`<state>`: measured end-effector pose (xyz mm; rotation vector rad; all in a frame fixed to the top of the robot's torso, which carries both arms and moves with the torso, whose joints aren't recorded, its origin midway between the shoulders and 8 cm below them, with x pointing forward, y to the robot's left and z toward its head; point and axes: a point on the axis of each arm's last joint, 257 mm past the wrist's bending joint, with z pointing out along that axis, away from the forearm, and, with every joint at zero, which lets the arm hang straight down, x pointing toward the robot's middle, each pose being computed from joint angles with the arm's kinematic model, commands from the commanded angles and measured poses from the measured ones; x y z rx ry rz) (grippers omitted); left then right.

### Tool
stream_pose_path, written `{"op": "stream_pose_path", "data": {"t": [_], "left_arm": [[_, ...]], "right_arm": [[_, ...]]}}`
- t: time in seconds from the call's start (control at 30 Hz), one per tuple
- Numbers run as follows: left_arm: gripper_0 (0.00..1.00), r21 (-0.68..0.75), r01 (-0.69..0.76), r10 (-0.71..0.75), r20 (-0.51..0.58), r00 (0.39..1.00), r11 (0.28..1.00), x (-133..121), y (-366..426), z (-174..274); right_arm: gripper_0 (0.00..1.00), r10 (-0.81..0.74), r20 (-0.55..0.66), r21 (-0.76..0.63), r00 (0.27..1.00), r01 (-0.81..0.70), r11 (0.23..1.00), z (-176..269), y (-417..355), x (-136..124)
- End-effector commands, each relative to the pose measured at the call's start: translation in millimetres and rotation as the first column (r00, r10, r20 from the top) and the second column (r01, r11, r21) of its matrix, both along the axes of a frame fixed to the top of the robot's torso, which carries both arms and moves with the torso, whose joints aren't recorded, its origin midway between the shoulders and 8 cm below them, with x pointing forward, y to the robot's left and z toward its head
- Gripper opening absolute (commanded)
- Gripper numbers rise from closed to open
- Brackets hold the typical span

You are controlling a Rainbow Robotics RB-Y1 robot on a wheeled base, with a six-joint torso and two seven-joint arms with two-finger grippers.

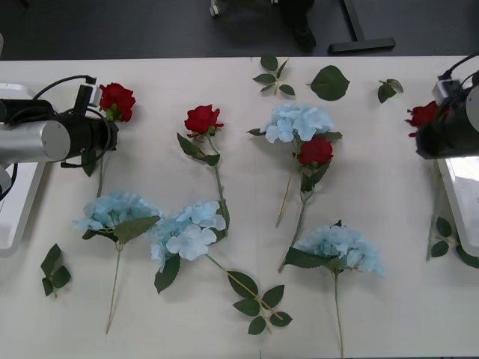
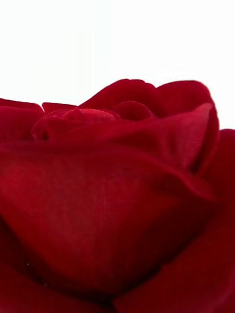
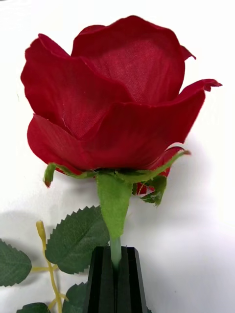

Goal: Place the red flowers into the right box and the blue flowers into the left box. If a person shows an open palm, hand one flower to the person first, then continue sorting.

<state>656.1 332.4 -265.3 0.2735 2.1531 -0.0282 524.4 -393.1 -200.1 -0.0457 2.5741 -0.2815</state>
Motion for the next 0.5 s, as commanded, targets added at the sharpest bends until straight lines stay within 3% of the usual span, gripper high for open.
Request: {"op": "stream_pose_path", "data": {"t": [0.03, 0.27, 0.5], "left_arm": [[0.0, 0.027, 0.032, -0.033, 0.037, 0.999, 0.999, 10, -11, 15], [0.0, -0.009, 0.081, -0.08, 0.08, 0.994, 0.997, 7, -29, 40], [0.0, -0.178, 0.149, -0.127, 0.127, 0.984, 0.973, -23, -51, 77]], "right_arm": [[0.0, 0.09, 0.009, -0.354, 0.996, -0.081, 0.932, 69, -62, 23], [0.0, 0.038, -0.069, -0.494, 0.997, -0.067, 0.867, 80, -138, 48], [0.0, 0.002, -0.064, -0.507, 0.998, -0.034, 0.861, 47, -175, 72]]}}
